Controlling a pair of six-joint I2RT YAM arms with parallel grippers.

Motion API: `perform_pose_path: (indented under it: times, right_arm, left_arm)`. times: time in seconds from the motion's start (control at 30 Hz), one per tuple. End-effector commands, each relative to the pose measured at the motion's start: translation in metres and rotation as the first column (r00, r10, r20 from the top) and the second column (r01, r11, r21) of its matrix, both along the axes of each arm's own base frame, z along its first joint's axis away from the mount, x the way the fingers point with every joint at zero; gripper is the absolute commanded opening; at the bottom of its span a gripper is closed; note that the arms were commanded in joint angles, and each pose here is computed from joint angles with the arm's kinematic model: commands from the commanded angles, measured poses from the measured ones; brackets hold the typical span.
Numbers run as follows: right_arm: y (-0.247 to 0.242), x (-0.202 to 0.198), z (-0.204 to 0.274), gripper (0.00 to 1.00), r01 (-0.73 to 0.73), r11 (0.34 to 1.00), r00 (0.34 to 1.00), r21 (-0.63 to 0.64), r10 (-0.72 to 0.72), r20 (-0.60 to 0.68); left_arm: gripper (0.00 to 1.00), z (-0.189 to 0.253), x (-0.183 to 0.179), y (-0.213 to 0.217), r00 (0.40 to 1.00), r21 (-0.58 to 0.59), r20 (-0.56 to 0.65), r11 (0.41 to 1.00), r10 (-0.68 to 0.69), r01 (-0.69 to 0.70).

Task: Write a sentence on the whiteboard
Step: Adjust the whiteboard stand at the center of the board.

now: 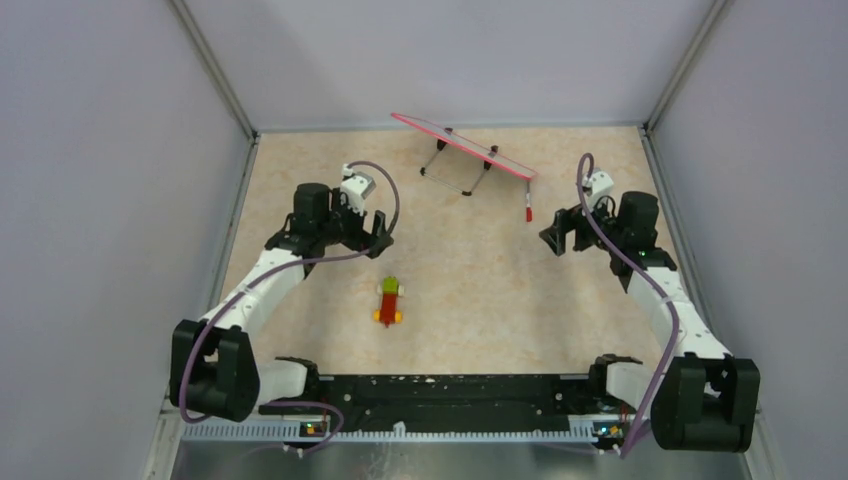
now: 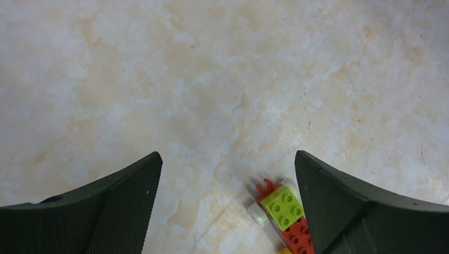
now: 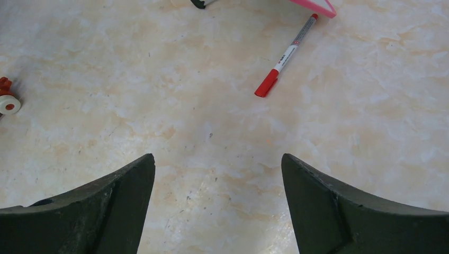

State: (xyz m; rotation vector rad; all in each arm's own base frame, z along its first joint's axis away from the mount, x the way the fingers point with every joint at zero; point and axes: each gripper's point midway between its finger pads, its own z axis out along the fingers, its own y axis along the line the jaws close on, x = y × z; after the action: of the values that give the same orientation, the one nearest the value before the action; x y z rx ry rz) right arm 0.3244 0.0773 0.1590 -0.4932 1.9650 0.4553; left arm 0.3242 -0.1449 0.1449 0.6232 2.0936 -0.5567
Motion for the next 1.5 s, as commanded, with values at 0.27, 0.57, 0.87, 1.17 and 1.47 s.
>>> perform_pose_path:
  times: [0.27,0.57,0.87,1.17,1.47]
  right_arm:
    - [0.005,0.040,0.028,0.83,0.025,0.997,0.999,0.074,-0.027,0.039]
    - [-0.007,0.052,0.024,0.82,0.065,0.994,0.998,0.090,-0.064,-0.014]
    - [-0.020,0.054,0.022,0.81,0.100,0.988,0.995,0.117,-0.097,-0.028]
    - [-0.029,0.052,0.022,0.81,0.115,0.986,0.993,0.121,-0.115,-0.013]
    - [-0.030,0.047,0.021,0.81,0.117,0.984,0.993,0.131,-0.116,-0.016]
  left_arm:
    - [0.99,0.041,0.063,-0.054,0.875,0.021,0.343,0.934,-0.341,0.356]
    - [0.68,0.018,0.126,-0.102,0.544,0.499,0.625,0.823,-0.559,0.272]
    - [0.11,0.004,0.204,-0.150,0.208,0.769,0.595,0.625,-0.776,0.135]
    - [0.00,-0.035,0.245,-0.185,0.138,0.833,0.523,0.539,-0.841,0.125]
    - [0.00,-0.071,0.273,-0.193,0.189,0.834,0.523,0.545,-0.831,0.091]
